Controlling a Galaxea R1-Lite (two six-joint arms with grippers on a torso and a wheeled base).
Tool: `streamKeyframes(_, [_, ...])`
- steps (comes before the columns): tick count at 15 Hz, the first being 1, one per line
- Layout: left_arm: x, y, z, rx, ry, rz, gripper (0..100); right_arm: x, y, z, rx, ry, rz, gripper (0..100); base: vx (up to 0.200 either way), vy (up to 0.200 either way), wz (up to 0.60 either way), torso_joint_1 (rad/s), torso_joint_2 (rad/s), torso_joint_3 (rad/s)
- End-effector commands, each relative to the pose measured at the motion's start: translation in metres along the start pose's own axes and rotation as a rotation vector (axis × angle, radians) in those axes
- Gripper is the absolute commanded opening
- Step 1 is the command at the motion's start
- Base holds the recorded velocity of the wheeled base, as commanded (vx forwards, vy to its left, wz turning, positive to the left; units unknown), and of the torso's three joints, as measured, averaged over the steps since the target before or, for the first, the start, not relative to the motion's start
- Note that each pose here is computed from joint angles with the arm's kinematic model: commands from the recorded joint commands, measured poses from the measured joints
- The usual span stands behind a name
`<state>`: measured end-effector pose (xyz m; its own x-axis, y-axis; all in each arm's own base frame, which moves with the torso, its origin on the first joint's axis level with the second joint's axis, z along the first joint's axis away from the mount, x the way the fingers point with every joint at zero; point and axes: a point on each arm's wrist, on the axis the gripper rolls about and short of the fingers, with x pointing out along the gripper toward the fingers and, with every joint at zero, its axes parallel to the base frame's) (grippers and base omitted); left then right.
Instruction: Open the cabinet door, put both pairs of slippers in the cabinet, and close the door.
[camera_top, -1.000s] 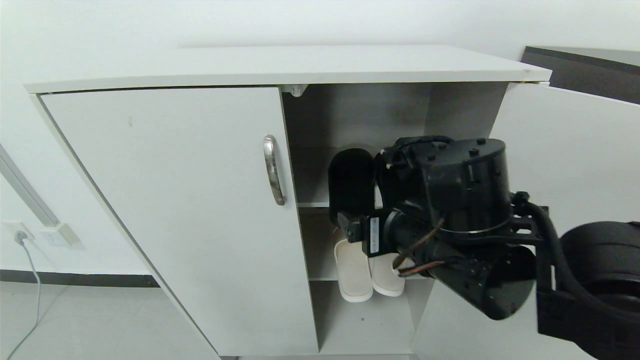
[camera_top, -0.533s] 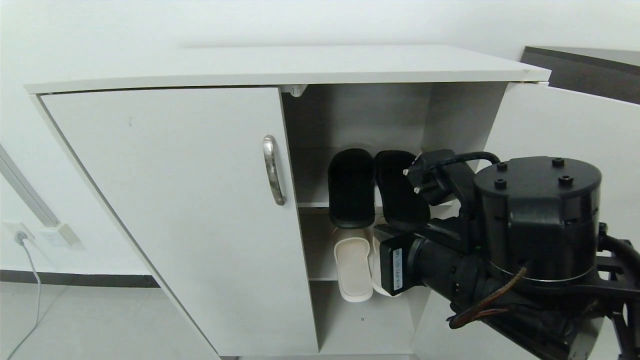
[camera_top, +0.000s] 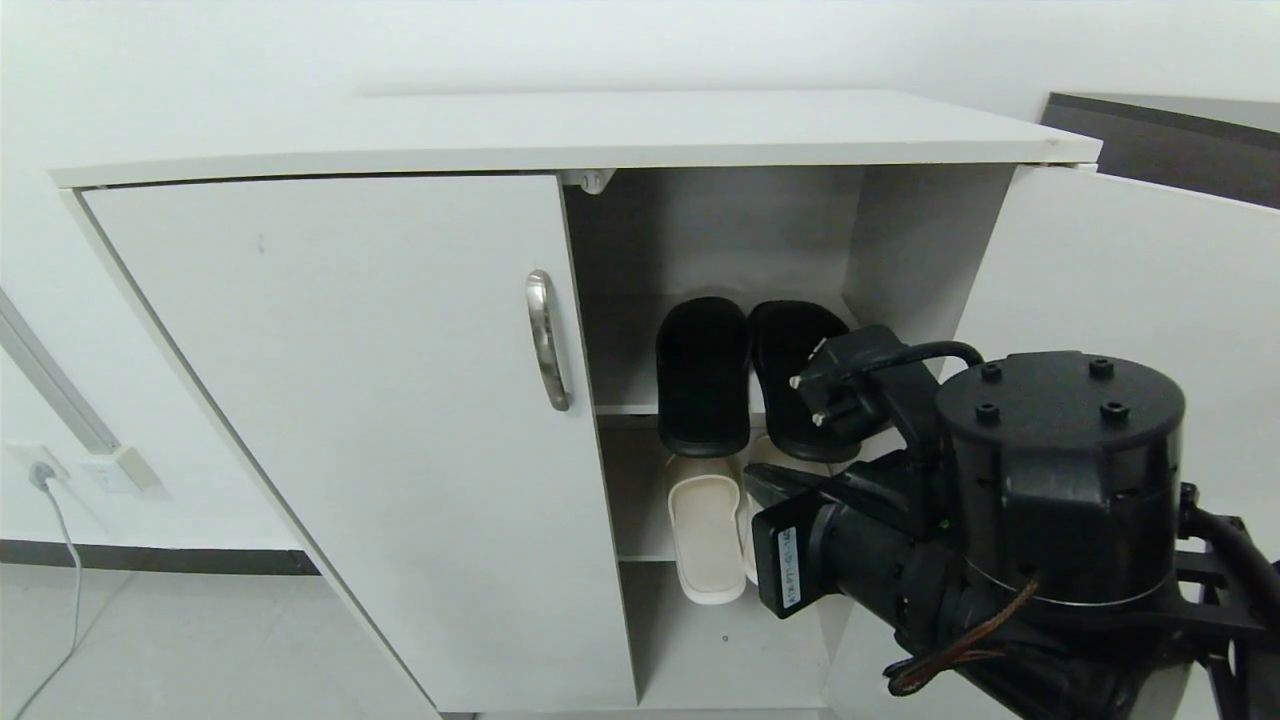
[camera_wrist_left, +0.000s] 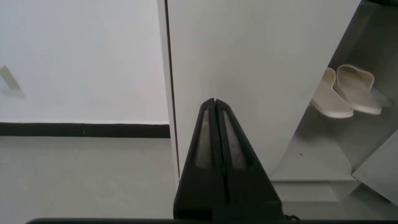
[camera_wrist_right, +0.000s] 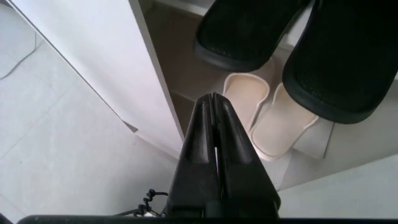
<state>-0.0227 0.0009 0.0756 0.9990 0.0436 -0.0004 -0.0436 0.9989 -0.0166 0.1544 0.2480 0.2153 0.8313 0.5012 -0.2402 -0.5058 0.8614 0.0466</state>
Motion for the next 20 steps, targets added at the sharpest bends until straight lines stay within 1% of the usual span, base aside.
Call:
streamKeyframes(1, [0.000,0.000,0.000,0.000,0.000,0.001,0,0.002,0.001,-0.004,-0.008,0.012,-0.001,0,-0.200,0.000,0.00,0.002,0.00,0.002])
streamKeyframes(9, [0.000,0.000,0.000,0.000,0.000,-0.001,0,0.005,0.003,-0.013,-0.034,0.035,0.001,0,-0.200,0.000,0.00,0.002,0.00,0.004])
streamKeyframes(12, [0.000,0.000,0.000,0.000,0.001,-0.001,0,0.007,0.003,-0.014,-0.035,0.020,0.004,0,-0.200,0.000,0.00,0.001,0.00,0.001])
streamKeyframes(14, [0.000,0.000,0.000,0.000,0.000,-0.001,0,0.011,0.000,-0.022,-0.041,0.034,-0.009,0,-0.200,0.000,0.00,0.000,0.00,0.007])
streamKeyframes(16, [0.000,0.000,0.000,0.000,0.000,0.001,0,0.015,-0.005,-0.028,-0.061,0.026,-0.022,0,-0.200,0.000,0.00,-0.002,0.00,0.002])
streamKeyframes(18, [0.000,0.000,0.000,0.001,0.000,0.001,0,0.016,-0.011,-0.032,-0.070,0.001,-0.030,0,0.000,0.000,0.00,0.000,0.00,0.000])
streamKeyframes(20, [0.000,0.000,0.000,0.001,0.000,0.002,0,0.019,-0.014,-0.033,-0.068,-0.003,-0.043,0,0.000,0.000,0.00,0.000,0.00,0.000])
